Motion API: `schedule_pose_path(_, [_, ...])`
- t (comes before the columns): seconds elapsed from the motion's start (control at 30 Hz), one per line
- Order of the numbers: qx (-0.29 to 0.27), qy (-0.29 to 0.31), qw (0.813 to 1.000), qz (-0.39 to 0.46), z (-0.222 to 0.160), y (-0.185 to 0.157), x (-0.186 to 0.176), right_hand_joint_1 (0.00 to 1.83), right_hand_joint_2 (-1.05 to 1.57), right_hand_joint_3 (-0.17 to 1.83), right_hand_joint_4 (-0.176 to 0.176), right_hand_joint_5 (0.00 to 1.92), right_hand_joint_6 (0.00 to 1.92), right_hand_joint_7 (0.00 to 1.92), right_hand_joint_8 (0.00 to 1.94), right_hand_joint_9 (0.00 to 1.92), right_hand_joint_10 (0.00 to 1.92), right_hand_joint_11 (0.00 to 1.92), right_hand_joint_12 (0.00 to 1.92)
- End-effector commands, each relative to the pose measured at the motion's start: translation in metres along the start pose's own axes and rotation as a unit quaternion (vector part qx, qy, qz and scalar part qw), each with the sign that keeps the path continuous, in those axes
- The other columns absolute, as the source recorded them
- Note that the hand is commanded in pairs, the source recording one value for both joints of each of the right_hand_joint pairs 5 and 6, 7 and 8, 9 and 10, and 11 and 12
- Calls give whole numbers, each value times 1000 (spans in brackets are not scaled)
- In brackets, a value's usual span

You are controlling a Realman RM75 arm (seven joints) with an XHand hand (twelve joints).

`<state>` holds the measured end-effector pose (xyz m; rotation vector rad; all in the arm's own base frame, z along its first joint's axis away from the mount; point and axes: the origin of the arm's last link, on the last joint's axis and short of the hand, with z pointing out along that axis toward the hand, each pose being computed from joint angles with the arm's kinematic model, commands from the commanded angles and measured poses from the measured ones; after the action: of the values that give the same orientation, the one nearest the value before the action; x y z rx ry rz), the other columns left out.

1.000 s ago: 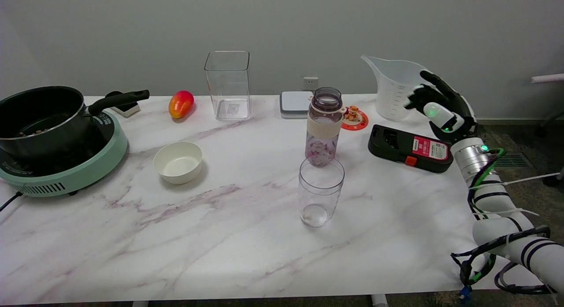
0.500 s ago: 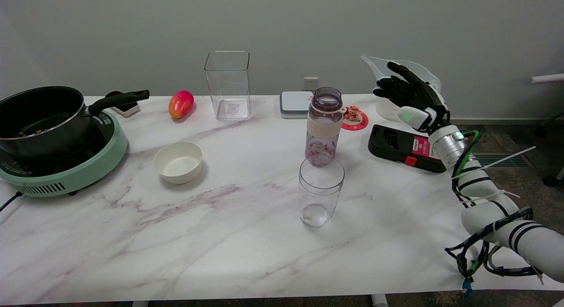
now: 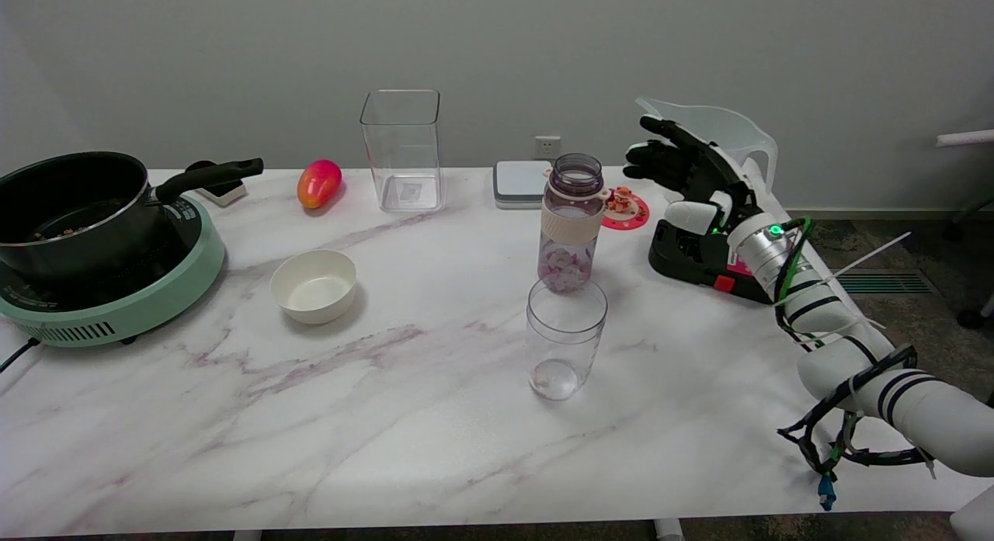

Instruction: Pick up the bottle.

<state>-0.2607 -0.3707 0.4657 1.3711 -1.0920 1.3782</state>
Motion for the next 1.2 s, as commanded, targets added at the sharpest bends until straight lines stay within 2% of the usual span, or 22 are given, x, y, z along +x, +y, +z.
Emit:
schedule_pose_path(0.03, [-27, -13, 999, -17, 11, 23, -24, 1299, -556, 1128, 0, 359, 359, 728, 728, 582, 582, 645, 645])
schedule_pose_path(0.3, [-33, -4, 999, -17, 14, 35, -33, 1320, -504, 1056, 0, 359, 359, 756, 756, 601, 601, 671, 671])
schedule_pose_path(1.2, [-43, -18, 998, 30, 18, 59, -84, 1342, -537, 1118, 0, 371, 371, 756, 756, 585, 585, 675, 675])
